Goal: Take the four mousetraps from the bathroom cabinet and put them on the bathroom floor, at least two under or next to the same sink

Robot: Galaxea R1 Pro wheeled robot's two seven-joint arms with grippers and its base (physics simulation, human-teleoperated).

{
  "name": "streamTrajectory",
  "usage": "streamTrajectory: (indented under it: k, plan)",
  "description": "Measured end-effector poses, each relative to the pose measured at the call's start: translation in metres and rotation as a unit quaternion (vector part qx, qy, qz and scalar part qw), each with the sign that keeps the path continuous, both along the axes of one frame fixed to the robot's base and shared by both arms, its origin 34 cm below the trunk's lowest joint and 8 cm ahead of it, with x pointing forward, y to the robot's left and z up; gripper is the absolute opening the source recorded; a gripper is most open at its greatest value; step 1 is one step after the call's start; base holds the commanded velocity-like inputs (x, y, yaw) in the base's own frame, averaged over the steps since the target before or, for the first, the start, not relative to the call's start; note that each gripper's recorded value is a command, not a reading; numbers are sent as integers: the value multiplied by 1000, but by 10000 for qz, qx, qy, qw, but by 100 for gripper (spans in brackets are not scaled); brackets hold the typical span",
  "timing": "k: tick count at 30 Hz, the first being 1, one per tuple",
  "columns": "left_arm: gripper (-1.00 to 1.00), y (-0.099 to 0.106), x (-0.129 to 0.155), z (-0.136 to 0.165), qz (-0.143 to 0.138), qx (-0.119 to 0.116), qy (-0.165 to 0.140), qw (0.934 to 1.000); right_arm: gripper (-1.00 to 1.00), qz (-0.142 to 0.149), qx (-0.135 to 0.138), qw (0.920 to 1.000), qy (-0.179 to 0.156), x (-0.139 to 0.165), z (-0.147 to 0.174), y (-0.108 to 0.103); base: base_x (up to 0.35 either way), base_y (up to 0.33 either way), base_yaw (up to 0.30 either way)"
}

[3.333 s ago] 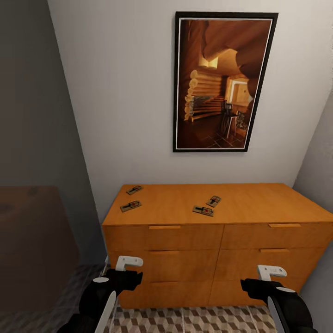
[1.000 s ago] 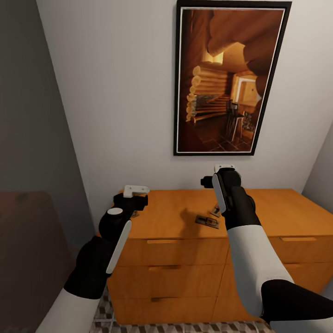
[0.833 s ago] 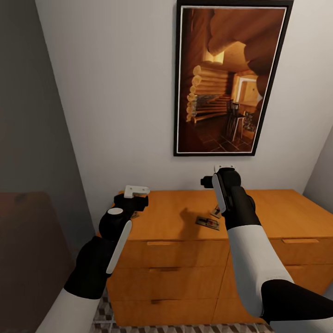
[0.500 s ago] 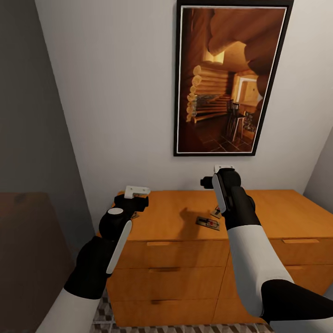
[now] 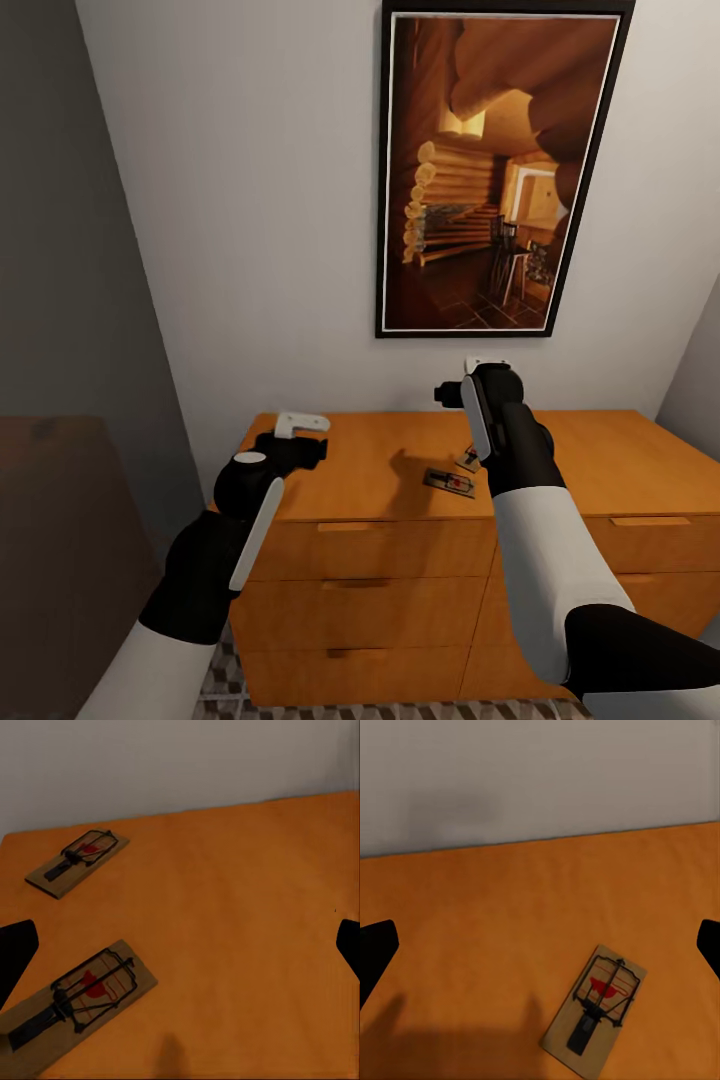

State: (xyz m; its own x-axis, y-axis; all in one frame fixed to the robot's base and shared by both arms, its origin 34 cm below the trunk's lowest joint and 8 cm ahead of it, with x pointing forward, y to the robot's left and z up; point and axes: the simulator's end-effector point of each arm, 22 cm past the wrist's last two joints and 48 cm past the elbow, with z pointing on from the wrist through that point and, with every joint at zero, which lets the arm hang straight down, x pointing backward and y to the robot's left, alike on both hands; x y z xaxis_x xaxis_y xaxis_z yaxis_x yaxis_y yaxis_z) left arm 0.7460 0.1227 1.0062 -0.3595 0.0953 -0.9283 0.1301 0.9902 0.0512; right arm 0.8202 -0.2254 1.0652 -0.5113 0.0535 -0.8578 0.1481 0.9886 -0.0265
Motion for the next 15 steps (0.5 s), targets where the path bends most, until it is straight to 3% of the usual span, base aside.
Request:
streamTrajectory:
  k: [15]
  plan:
    - [100,17,2,-14,93,-171,260,9995,100,-300,455,9985,70,-2,-9,-26,0,0,0]
